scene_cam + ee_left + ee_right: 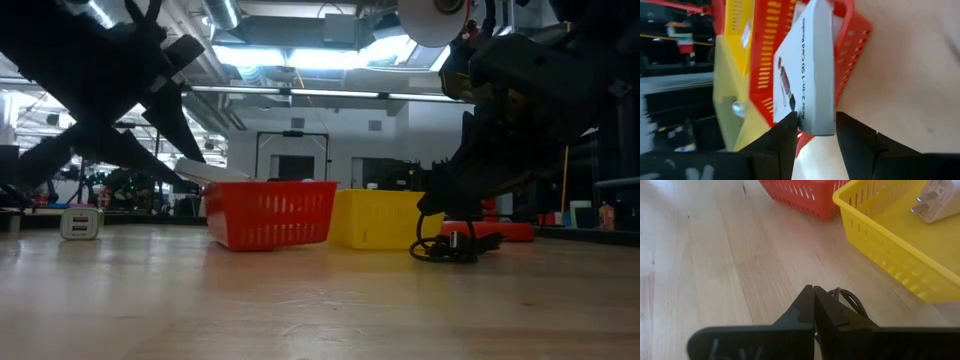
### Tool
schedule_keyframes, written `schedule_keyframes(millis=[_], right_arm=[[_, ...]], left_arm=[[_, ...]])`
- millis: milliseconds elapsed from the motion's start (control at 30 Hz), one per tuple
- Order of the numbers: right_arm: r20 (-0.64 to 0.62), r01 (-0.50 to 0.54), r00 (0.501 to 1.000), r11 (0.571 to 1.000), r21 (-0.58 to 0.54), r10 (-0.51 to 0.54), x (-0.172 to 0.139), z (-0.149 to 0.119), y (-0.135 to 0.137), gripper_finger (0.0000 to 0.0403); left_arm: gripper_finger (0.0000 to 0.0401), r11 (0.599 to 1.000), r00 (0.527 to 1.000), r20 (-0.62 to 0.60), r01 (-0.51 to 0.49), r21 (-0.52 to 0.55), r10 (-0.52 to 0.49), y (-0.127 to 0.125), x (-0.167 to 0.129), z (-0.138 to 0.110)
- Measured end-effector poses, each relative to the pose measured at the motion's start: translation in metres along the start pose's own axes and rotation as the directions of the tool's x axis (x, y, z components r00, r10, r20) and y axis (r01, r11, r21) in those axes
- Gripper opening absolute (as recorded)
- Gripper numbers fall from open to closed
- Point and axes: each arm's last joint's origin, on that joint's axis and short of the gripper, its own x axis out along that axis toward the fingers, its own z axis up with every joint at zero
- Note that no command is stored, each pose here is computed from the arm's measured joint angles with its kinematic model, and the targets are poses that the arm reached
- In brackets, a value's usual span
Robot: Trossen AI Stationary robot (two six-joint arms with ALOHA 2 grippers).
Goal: Pick and place items into bin
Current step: Put the white card reader box into the red bin
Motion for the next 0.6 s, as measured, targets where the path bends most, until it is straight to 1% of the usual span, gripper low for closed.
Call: schedule_keyframes(millis=[267,367,467,600], right_arm=[[0.0,0.0,1.0,1.0,-0.004,0.0,0.0,0.0,0.0,0.0],[0.0,0.0,1.0,1.0,-0.016,0.0,0.0,0.0,0.0,0.0],[0.0,0.0,1.0,1.0,-0.025,0.0,0.0,0.0,0.0,0.0],[0.0,0.0,1.0,1.0,-0.026,0.0,0.0,0.0,0.0,0.0]], left_arm=[[0.013,0.994,0.994,-0.03,-0.104,0.014,0.104,0.0001,0.0013,-0.0004],[0.0127,0.993,0.993,-0.027,-0.114,0.025,0.115,-0.0004,0.0001,-0.0001],[0.0114,0.992,0.993,-0.019,-0.113,0.047,0.114,-0.0019,-0.0019,0.0005],[0.0083,0.993,0.994,-0.012,-0.111,0.05,0.112,-0.0029,-0.0035,0.0008]])
